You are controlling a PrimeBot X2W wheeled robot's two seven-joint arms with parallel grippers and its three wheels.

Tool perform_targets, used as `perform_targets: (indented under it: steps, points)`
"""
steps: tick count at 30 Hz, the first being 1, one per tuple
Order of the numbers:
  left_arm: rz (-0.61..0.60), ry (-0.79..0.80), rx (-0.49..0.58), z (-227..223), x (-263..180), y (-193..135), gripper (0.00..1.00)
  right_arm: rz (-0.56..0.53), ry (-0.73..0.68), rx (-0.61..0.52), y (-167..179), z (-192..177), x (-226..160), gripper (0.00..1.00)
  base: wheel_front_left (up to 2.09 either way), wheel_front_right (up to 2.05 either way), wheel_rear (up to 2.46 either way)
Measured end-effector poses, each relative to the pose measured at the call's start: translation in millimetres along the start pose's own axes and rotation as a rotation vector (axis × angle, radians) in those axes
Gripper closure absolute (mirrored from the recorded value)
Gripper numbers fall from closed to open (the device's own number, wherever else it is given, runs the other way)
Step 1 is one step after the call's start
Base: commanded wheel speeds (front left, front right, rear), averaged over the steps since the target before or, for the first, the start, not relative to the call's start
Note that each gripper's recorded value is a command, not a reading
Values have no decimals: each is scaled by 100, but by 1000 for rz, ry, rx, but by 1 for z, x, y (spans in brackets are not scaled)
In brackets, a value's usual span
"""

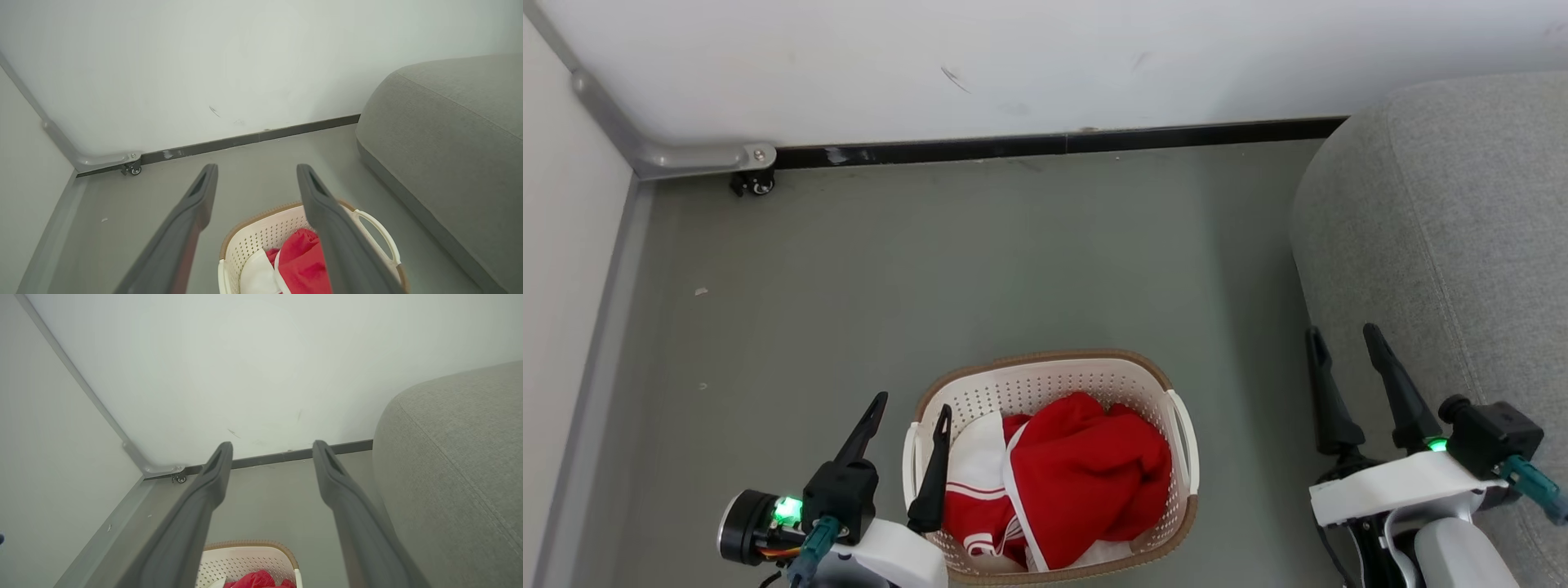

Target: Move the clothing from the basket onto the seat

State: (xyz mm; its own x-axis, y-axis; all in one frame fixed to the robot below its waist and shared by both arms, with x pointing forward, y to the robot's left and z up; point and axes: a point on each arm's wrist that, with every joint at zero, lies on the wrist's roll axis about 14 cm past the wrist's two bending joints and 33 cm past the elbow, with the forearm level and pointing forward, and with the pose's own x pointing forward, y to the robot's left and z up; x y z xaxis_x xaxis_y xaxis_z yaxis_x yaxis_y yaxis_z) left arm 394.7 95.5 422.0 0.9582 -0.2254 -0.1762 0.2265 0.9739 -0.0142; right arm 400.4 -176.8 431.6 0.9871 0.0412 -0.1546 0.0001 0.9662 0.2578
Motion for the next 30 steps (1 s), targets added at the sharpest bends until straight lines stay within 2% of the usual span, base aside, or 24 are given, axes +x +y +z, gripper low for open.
perform_targets:
  steps: [30]
  points:
    - [-223,261,97,-97,45,-37,0,-96,-9,-30,-40,-4,43,0,0,0,0]
